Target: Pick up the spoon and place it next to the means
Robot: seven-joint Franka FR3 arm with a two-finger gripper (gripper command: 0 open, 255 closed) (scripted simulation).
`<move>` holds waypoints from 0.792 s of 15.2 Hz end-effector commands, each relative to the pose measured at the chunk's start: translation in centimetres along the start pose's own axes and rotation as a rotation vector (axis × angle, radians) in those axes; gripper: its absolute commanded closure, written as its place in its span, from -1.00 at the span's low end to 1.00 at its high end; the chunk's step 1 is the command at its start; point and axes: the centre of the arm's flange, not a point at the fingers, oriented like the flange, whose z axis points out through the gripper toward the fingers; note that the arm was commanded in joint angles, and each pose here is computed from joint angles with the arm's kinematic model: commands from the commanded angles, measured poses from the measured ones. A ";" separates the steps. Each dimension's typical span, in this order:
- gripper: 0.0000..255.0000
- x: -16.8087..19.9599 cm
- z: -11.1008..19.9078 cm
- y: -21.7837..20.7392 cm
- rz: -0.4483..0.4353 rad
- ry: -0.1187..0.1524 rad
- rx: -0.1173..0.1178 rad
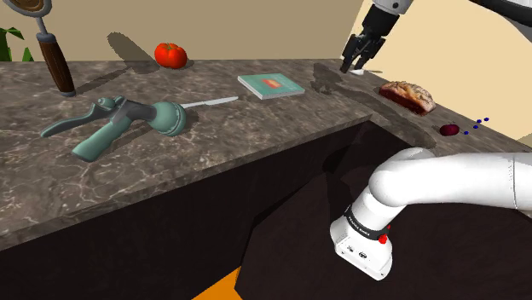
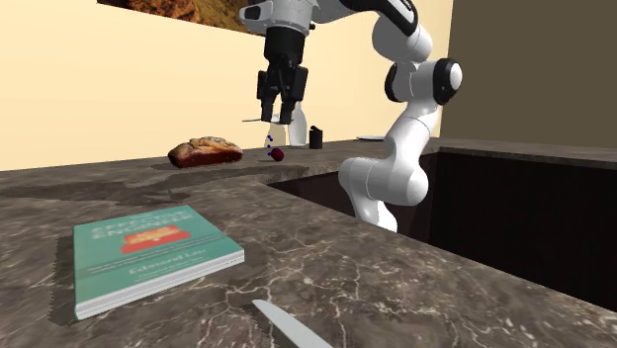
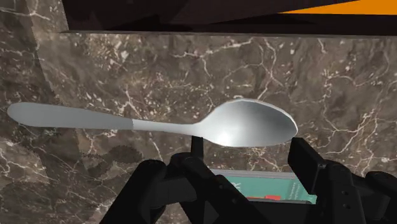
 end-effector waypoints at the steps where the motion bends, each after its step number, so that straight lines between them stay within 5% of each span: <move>1: 1.00 -1.8 -0.4 2.1 -0.001 0.000 0.000; 12: 1.00 -11.2 -1.5 13.1 -0.001 0.000 0.000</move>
